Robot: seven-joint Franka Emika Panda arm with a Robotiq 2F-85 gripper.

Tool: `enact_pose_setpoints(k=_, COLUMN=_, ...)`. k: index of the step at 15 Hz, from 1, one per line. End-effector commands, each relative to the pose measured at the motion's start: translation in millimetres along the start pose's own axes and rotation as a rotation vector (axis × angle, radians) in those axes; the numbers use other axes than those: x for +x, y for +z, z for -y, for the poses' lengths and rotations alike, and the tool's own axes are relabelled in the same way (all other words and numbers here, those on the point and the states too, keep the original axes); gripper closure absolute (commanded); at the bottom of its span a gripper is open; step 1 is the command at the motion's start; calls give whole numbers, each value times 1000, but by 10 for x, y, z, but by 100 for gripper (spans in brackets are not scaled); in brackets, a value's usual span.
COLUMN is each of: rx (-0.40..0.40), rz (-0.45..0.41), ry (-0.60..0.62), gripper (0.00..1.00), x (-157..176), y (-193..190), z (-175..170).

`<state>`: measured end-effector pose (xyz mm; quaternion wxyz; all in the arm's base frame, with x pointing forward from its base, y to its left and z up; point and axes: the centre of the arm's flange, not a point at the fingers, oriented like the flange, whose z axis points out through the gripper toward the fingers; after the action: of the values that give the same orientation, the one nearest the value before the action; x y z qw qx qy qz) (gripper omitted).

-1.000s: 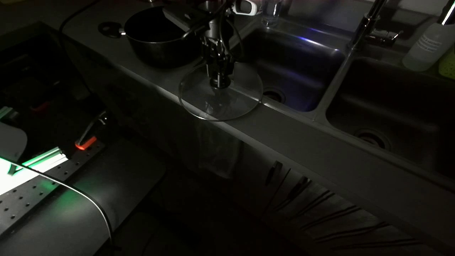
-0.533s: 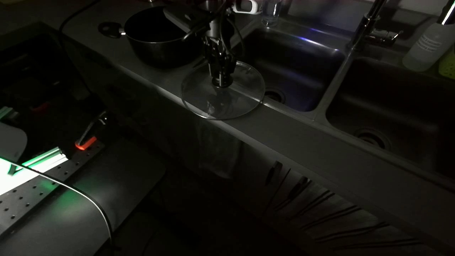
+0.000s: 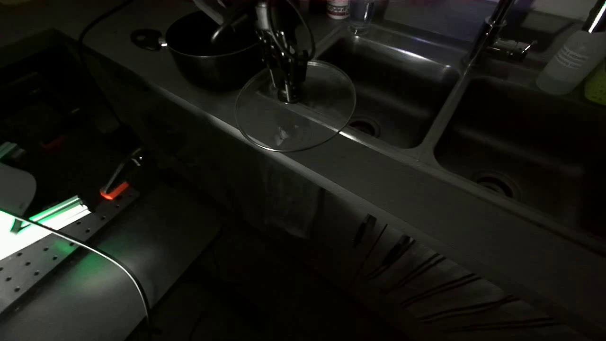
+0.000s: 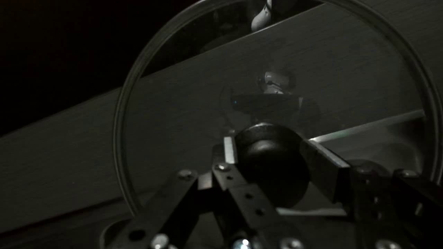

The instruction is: Put the lid on the pot

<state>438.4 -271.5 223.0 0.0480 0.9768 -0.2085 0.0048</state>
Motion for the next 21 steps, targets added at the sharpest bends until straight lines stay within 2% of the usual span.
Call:
enact_pose_setpoints(k=1, rx=10, rz=-86, ry=-30, gripper=75, x=-307, y=-516, z=-99)
enact_pose_setpoints(k=6, rx=15, rz=-150, ry=-97, gripper=75, x=-326, y=-987, z=-77)
enact_pose_setpoints(k=11, rx=29, rz=-218, ry=-224, gripper=75, x=-221, y=-1413, z=196)
enact_pose_setpoints(k=16, rx=54, rz=-227, ry=-423, gripper=75, x=-130, y=-1693, z=789)
enact_pose_setpoints(k=21, rx=63, rz=-200, ry=-614, gripper=75, x=-127, y=-1872, z=1452)
